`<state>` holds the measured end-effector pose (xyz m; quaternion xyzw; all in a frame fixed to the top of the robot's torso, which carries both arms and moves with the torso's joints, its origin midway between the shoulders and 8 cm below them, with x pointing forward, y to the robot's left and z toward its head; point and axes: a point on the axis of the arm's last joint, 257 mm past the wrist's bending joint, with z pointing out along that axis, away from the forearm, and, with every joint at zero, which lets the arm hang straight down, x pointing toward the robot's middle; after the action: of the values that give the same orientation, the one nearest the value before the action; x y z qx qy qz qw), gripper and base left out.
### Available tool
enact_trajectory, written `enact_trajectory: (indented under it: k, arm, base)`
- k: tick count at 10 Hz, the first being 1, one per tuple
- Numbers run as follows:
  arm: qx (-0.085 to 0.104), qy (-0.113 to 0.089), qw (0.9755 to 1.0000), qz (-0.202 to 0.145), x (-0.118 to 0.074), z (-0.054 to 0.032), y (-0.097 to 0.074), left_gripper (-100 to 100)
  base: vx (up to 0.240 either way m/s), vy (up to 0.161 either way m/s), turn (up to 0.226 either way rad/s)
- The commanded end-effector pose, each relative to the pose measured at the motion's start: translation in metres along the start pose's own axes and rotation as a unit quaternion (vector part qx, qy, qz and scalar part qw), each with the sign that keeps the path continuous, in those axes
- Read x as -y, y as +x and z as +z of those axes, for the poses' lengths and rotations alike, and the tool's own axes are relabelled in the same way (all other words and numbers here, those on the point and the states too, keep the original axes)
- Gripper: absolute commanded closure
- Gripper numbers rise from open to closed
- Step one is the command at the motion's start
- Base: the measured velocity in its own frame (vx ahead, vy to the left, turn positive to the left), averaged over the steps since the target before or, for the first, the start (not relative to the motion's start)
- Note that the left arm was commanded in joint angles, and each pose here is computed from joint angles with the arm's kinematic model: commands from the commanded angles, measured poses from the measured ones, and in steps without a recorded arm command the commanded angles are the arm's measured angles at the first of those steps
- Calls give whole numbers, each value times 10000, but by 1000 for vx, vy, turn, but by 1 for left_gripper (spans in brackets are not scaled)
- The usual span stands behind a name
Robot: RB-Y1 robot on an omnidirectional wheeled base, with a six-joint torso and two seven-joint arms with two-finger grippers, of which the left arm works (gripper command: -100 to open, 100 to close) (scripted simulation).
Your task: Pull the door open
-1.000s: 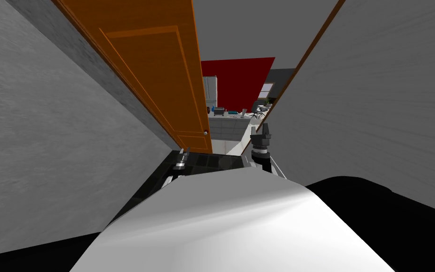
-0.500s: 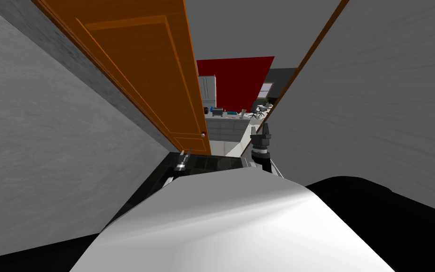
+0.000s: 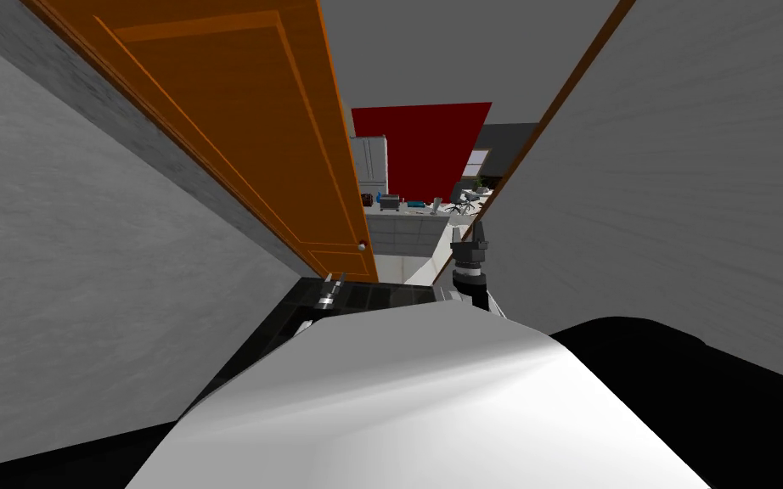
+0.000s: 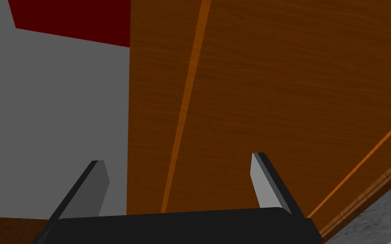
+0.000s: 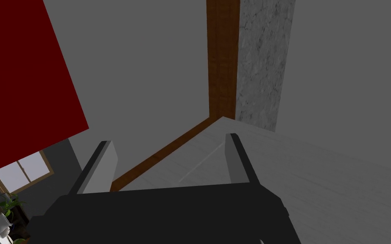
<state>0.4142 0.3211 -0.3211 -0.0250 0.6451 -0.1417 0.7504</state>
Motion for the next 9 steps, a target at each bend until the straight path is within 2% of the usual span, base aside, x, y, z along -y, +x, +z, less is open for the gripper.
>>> enact_trajectory:
  k: [1,5,6,9]
  arm:
    - [-98,-4,9998,143,-24,-30,78,-100]
    - [-426,-5,9974,577,-109,-148,329,-100]
    - [-426,-5,9974,577,-109,-148,329,-100]
    - [-604,6,9949,807,-152,-219,460,-100]
  base:
    - [117,-53,-14]
    - [136,-65,-19]
    - [112,-26,-10]
    - [100,-42,-16]
